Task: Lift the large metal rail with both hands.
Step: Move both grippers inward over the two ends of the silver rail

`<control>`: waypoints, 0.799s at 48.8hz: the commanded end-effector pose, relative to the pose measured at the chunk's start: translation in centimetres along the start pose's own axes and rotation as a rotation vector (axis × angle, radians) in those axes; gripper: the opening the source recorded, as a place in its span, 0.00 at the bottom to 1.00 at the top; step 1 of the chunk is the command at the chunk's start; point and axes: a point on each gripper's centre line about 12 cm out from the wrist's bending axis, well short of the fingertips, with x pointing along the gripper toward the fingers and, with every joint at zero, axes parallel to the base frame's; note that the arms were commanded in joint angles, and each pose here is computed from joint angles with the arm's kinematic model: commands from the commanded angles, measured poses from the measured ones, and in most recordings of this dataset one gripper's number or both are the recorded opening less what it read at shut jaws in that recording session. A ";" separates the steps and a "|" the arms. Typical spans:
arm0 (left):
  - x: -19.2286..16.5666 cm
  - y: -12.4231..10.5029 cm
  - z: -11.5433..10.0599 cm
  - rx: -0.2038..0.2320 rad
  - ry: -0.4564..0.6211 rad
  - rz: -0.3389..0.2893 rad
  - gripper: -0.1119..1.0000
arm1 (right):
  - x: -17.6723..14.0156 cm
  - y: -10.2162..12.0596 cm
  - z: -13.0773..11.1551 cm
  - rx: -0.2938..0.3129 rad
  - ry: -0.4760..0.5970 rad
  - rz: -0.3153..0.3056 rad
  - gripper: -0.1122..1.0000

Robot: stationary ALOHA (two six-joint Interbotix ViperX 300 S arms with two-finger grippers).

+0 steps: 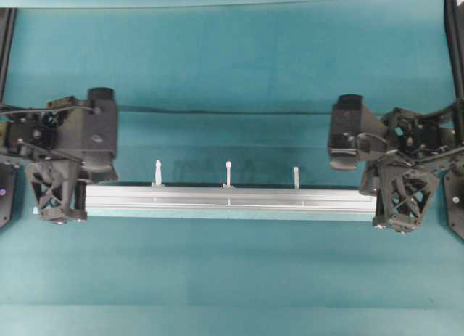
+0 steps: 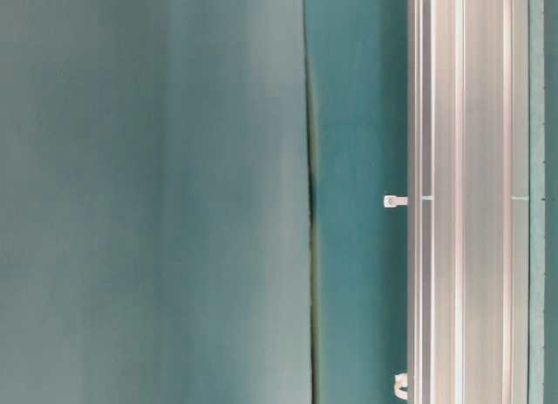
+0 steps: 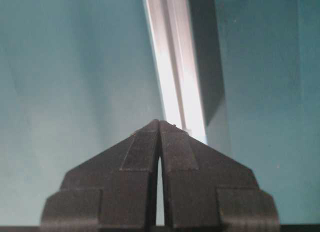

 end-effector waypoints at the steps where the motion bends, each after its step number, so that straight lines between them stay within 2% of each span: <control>1: -0.4 -0.1 1.0 0.005 -0.015 0.001 0.10 | 0.1 0.1 0.5 -0.031 0.000 -0.001 0.11; 11: 0.2 -0.3 1.1 0.013 0.001 -0.002 0.12 | 0.4 0.2 1.1 -0.096 -0.023 0.002 0.19; 15: 0.3 -0.3 0.9 0.013 0.006 -0.002 0.15 | 0.6 0.3 1.5 -0.098 -0.041 0.003 0.30; 19: 0.5 -0.3 0.7 0.015 0.014 -0.002 0.21 | 1.1 0.2 1.7 -0.093 -0.050 0.003 0.49; 23: 0.7 -0.4 0.4 0.016 0.026 -0.003 0.35 | 1.8 0.2 1.8 -0.092 -0.043 0.000 0.72; 28: 1.4 -0.5 -0.2 0.011 0.052 -0.004 0.62 | 2.9 0.5 1.7 -0.125 -0.016 -0.009 0.92; 31: 1.8 -0.6 -0.5 0.005 0.068 -0.004 0.79 | 3.3 0.6 1.8 -0.132 -0.010 -0.015 0.97; 34: 2.3 -0.6 -0.8 0.005 0.084 -0.003 0.92 | 3.7 0.6 1.9 -0.128 -0.009 -0.017 0.97; 37: 2.9 -0.5 -1.2 0.012 0.103 -0.001 0.99 | 4.0 0.6 2.0 -0.129 -0.010 -0.017 0.96; 39: 3.4 -0.5 -1.3 0.016 0.113 -0.001 1.00 | 4.2 0.5 2.1 -0.129 -0.010 -0.021 0.96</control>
